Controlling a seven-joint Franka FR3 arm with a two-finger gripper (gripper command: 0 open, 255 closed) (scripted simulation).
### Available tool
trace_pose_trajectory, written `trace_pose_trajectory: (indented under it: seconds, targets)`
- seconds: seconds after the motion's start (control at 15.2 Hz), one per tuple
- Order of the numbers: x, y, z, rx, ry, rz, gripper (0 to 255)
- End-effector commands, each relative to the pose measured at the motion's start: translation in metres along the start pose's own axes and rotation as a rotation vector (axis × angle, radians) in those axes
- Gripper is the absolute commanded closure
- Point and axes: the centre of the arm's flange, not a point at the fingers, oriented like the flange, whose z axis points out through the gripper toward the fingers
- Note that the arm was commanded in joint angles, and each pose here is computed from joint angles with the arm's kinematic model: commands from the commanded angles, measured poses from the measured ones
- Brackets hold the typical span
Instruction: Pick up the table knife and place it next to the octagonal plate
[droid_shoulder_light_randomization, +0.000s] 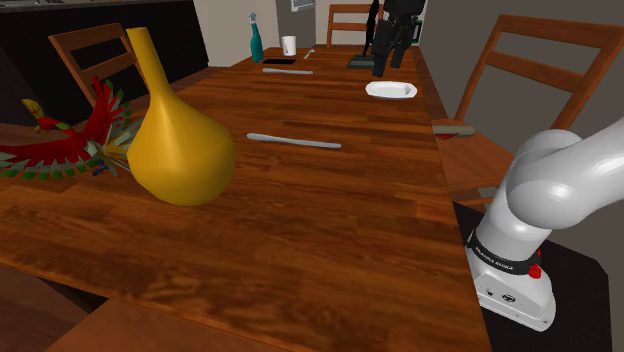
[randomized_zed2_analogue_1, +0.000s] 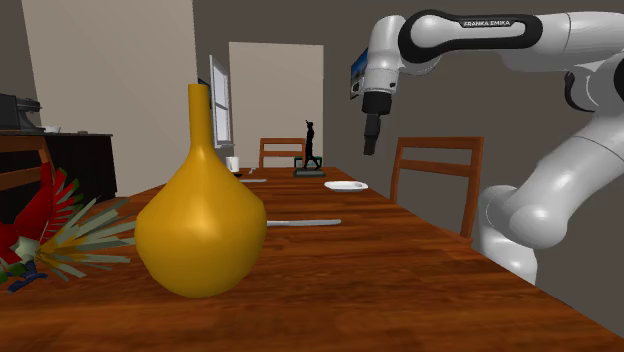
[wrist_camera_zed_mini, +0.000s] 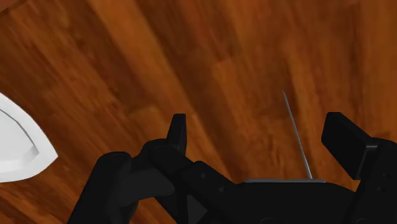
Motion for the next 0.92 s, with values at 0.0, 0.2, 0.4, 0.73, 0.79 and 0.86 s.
trace_pose_trajectory:
  seconds: [0.0,0.2,0.4,0.73,0.79,0.86]
  targets:
    - [0.000,0.000,0.000,0.000,0.000,0.000,0]
    - [0.029,-0.014,0.021,0.007,0.004,-0.058,0]
    - [0.058,-0.029,0.043,0.014,0.008,-0.116,0]
    - [0.103,-0.059,0.078,0.026,0.015,-0.212,0]
    - [0.112,-0.065,0.085,0.029,0.016,-0.232,0]
    - [0.120,-0.072,0.091,0.031,0.018,-0.251,0]
